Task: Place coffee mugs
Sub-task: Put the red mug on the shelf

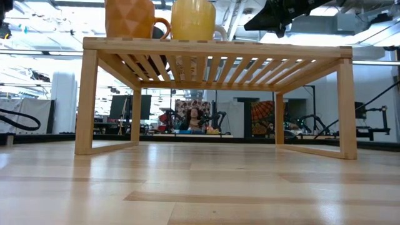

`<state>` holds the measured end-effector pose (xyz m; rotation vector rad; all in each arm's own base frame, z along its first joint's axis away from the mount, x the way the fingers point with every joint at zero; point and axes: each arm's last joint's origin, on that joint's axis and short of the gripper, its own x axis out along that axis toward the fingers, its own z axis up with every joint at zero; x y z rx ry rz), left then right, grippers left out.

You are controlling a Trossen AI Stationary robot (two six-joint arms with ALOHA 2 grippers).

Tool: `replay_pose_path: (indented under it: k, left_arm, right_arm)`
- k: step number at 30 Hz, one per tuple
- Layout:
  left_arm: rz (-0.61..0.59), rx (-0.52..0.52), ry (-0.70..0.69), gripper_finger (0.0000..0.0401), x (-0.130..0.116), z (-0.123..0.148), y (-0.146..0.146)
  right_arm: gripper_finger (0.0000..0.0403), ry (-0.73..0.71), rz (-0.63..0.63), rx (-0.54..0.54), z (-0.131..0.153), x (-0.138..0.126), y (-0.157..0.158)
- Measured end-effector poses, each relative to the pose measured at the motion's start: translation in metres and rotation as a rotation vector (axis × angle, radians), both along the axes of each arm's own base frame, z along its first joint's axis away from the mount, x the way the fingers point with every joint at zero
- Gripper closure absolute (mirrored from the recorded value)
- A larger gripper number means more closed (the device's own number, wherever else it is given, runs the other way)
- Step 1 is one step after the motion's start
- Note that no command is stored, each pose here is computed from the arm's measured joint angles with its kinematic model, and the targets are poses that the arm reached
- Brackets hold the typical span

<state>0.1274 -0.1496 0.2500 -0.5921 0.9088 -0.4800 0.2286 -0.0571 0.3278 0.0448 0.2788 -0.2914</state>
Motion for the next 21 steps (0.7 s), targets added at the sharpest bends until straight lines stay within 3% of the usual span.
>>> replay_pose_path:
  k: [5,13,21]
  left_arm:
    - [-0.008,0.026,0.001,0.0282,0.006,0.009,-0.009]
    - [-0.02,0.201,0.095,0.0282,0.002,0.031,-0.018]
    - [-0.115,0.534,0.145,0.0282,-0.001,0.02,-0.048]
  right_arm:
    - [0.0382,0.0,-0.001,0.006,0.0,0.0,0.0]
    - [0.0382,-0.001,-0.006,0.027,-0.001,0.0,0.0]
    - [0.0375,-0.007,-0.011,0.043,-0.001,0.0,0.0]
